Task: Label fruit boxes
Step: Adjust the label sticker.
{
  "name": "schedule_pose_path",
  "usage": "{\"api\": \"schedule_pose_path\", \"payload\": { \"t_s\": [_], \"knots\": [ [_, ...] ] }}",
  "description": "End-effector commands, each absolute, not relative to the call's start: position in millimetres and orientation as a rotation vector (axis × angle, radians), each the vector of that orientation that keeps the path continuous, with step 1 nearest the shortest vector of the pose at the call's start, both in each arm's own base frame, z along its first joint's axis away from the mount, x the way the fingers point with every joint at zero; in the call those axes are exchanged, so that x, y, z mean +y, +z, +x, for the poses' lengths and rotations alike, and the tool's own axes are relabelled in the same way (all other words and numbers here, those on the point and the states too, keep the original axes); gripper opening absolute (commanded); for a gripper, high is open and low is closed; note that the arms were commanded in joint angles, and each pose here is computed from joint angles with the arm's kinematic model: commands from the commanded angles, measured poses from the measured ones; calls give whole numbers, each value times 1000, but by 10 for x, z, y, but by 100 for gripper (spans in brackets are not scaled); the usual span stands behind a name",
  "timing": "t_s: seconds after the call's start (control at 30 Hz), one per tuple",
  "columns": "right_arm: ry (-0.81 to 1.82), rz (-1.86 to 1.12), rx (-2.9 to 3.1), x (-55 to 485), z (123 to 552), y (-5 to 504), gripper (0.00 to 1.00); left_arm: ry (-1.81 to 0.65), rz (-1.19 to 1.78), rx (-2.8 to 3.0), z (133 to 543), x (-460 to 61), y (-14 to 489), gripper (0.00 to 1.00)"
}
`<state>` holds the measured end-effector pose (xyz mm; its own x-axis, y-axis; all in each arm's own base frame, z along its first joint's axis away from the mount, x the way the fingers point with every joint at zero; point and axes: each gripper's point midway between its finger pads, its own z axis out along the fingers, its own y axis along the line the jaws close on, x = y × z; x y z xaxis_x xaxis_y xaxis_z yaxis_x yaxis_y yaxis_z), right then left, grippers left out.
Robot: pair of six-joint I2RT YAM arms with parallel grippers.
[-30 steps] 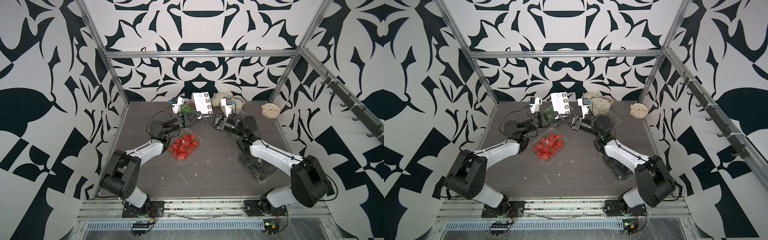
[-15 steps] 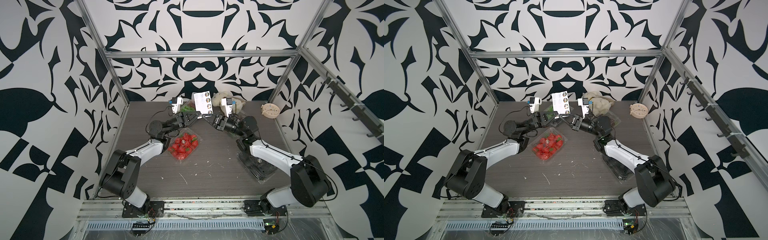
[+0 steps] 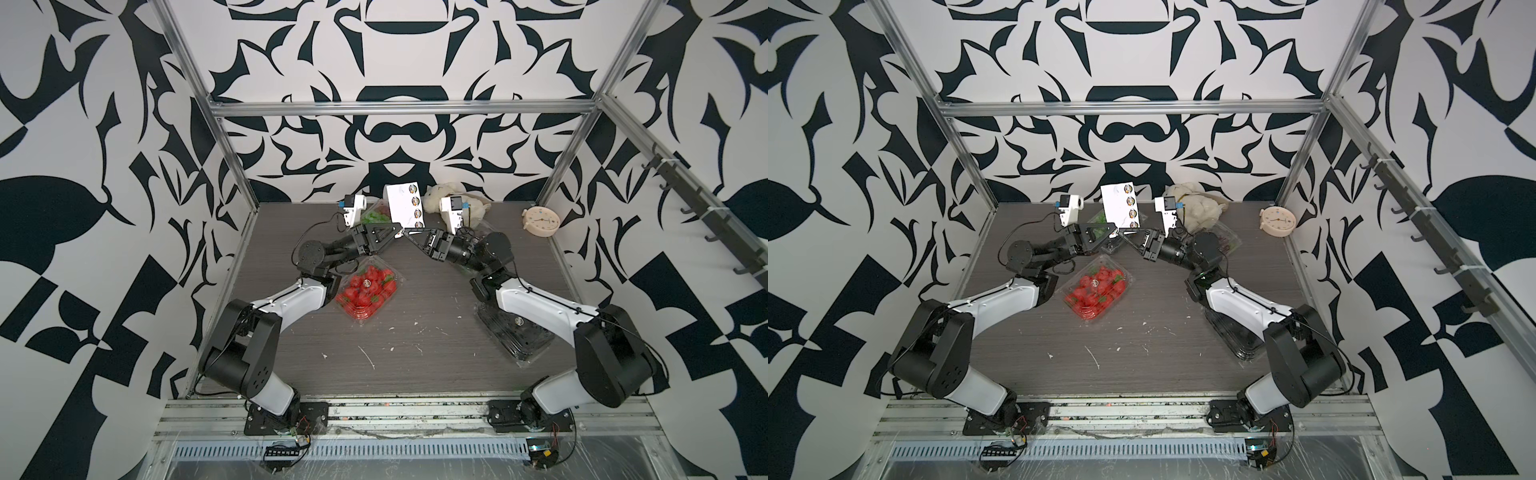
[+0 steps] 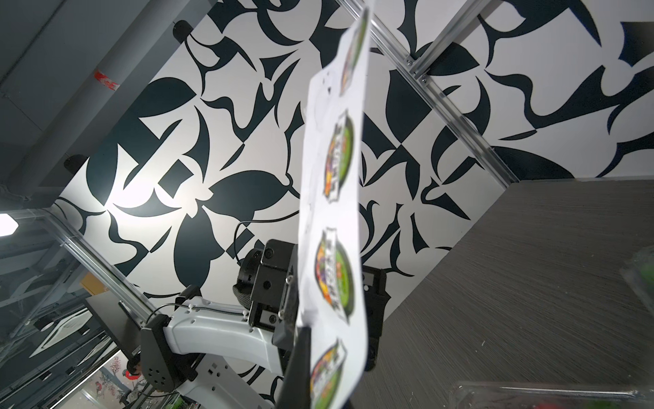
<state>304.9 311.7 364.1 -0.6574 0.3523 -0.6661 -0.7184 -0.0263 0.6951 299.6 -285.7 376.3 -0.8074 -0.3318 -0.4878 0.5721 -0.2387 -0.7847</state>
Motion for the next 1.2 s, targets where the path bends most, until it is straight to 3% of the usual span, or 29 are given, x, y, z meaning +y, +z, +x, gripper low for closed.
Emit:
{"api": "schedule_pose_path", "payload": {
  "t_s": [0.0, 0.7, 0.9, 1.17],
  "knots": [
    [1800, -476, 1411, 3145, 2931, 3876, 0, -2083, 373, 1416, 2889, -2891, 3876, 0],
    [1787, -480, 1414, 3125, 2908, 3898, 0, -2101, 376, 1448, 2929, -2969, 3788, 0],
    [1785, -476, 1415, 3119, 2902, 3892, 17, -2100, 368, 1448, 2949, -2967, 3782, 0],
    [1779, -477, 1415, 3113, 2896, 3911, 21, -2101, 367, 1451, 2953, -2969, 3775, 0]
  ]
}}
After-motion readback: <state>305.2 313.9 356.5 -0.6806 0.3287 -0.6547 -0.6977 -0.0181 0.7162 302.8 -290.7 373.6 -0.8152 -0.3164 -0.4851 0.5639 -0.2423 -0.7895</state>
